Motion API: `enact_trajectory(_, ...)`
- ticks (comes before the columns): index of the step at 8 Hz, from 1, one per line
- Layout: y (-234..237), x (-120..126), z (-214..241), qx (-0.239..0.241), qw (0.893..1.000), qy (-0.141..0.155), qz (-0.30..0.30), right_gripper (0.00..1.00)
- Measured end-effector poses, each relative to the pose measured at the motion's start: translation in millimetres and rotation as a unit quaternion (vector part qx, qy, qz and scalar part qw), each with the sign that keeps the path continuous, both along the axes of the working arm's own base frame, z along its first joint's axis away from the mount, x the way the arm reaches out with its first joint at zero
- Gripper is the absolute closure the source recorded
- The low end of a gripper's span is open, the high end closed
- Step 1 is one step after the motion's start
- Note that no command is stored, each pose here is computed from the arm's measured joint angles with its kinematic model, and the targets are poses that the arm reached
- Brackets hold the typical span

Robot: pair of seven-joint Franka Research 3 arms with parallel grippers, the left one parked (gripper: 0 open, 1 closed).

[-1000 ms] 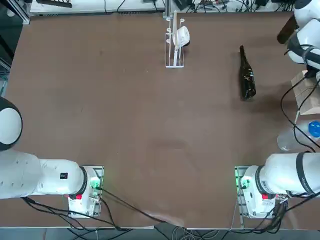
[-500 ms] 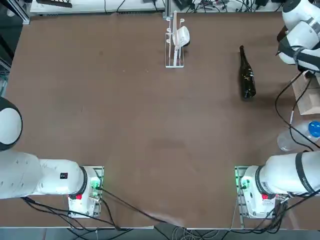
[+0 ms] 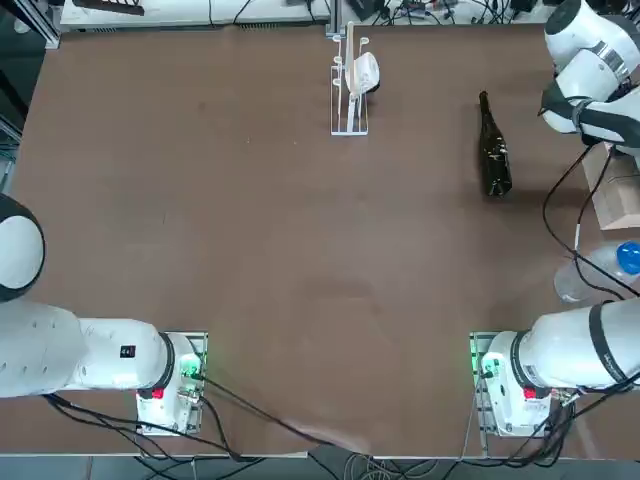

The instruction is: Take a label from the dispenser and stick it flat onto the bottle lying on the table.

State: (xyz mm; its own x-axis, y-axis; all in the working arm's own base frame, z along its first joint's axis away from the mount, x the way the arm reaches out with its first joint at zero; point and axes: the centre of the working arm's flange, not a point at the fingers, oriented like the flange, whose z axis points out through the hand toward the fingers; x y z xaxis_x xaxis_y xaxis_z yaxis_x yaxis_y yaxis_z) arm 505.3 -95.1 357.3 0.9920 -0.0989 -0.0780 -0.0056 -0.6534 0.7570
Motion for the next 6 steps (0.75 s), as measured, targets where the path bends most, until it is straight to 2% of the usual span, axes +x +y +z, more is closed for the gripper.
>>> enact_trajectory(6, 18, 13, -5, 0.026, 0.999, -0.016, -0.021, 0.98)
